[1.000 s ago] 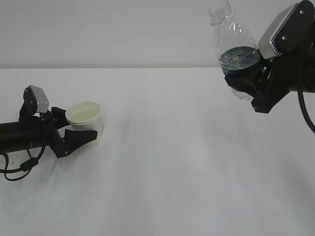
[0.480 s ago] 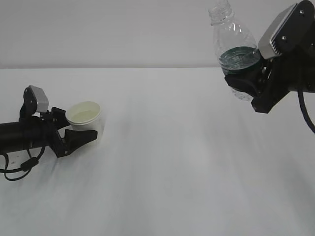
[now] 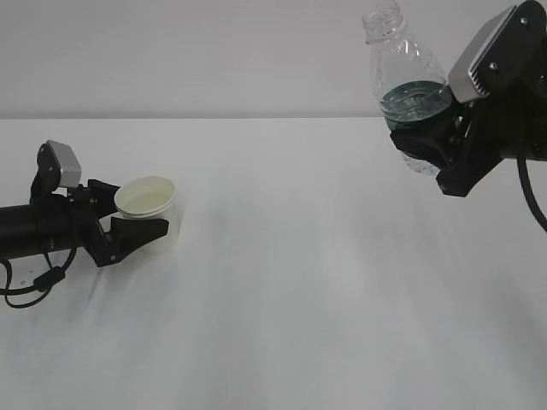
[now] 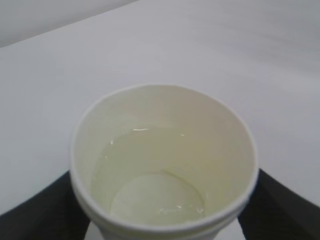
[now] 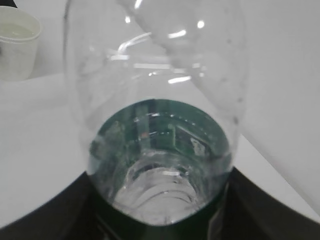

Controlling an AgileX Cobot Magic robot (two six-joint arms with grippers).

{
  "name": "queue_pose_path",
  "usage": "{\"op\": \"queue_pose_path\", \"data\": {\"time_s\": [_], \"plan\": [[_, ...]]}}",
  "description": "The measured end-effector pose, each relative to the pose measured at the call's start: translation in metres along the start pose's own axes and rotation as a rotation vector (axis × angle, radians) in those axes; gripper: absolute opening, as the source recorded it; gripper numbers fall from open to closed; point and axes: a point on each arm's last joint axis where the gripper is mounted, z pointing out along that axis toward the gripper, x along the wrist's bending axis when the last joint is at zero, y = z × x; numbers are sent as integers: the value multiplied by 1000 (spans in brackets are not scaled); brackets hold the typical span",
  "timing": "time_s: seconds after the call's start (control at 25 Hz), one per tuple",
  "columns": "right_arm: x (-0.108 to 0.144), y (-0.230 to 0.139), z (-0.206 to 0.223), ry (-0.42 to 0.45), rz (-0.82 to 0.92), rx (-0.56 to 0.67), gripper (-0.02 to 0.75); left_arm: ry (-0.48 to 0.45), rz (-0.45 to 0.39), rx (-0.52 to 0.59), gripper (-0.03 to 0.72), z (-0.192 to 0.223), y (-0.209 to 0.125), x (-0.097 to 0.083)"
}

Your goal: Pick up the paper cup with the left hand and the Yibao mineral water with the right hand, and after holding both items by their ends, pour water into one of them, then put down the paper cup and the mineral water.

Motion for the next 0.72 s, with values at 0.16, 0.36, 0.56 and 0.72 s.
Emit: {"op": "queue_pose_path", "data": {"time_s": [0.16,0.36,0.56,0.72], "plan": [[0,0,0,0,0,0,435,-5,-11,2,599,0,0,0],[0,0,0,0,0,0,435,-29,-20,12,597,0,-1,-3],[0,0,0,0,0,0,435,-49,-24,23,594,0,-3,-5],[0,0,0,0,0,0,435,-52,-30,25,594,-1,-4,-7]]}}
